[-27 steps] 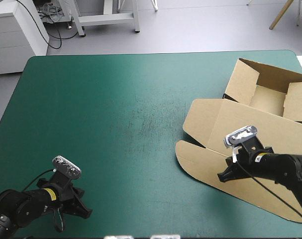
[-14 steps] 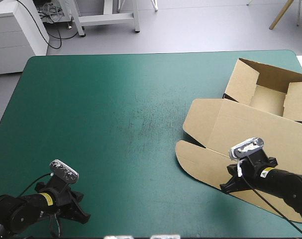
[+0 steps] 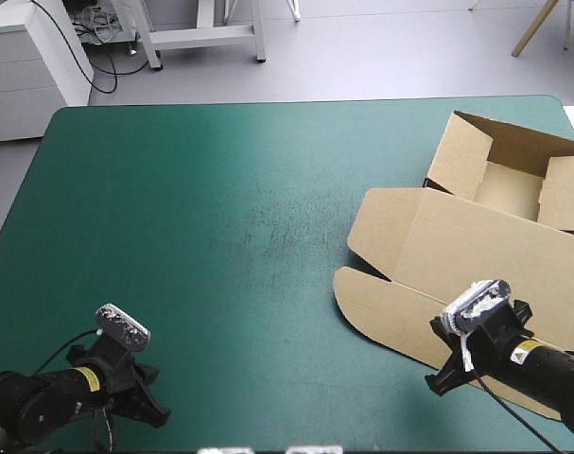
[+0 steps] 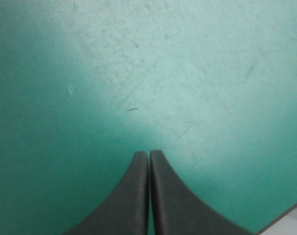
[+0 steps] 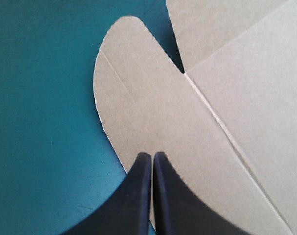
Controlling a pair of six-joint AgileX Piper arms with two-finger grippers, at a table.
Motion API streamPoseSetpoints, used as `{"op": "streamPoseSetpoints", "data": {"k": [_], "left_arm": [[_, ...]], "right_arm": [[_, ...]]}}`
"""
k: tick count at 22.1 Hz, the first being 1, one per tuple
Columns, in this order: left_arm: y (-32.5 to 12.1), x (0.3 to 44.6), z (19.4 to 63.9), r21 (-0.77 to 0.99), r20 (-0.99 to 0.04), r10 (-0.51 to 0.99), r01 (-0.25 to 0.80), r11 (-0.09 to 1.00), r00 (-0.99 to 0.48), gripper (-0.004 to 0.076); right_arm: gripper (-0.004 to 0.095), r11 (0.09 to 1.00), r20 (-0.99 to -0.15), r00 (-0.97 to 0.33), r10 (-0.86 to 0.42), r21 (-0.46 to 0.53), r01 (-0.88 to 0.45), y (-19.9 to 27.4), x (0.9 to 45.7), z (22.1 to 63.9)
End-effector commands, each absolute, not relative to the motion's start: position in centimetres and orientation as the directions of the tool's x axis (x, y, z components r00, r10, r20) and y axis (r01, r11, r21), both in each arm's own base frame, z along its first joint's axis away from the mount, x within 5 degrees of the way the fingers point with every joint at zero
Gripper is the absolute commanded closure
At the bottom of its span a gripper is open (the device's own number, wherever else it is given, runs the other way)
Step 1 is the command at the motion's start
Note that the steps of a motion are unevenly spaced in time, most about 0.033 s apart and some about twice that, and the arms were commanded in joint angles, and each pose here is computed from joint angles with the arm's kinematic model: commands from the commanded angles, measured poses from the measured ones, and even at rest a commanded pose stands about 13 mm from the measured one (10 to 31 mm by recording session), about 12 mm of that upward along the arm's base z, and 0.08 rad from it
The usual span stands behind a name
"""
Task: Fold the box
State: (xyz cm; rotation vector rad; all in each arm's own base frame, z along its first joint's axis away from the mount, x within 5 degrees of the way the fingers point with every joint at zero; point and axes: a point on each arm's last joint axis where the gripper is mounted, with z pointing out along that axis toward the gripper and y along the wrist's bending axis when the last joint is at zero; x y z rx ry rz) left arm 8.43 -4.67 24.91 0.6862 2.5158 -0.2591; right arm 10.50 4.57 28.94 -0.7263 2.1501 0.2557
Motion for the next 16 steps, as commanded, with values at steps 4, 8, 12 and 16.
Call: {"op": "streamPoseSetpoints", "data": {"k": [4, 8, 12, 16], "left_arm": [[-5.0, 8.7, 26.1, -0.033, -0.623, 0.407, 0.542, 0.840, -0.668, 0.0734], [-4.2, 6.8, 27.4, 0.013, -0.725, 0.396, 0.563, 0.826, -0.564, 0.0734], [-3.2, 4.6, 28.4, 0.055, -0.819, 0.356, 0.556, 0.829, -0.450, 0.0734], [-2.5, 3.0, 28.9, 0.081, -0.868, 0.329, 0.548, 0.832, -0.371, 0.0734]], "right_arm": [[0.0912, 0.829, -0.888, -0.303, -0.345, -0.137, -0.543, 4.1, 7.7, 31.8], [0.0912, 0.838, -0.924, -0.219, -0.313, -0.160, -0.522, 3.7, 5.3, 32.5], [0.0912, 0.852, -0.938, -0.208, -0.279, -0.141, -0.505, 3.5, 4.4, 31.1], [0.0912, 0.857, -0.947, -0.177, -0.269, -0.151, -0.492, 3.3, 3.9, 31.2]]}}
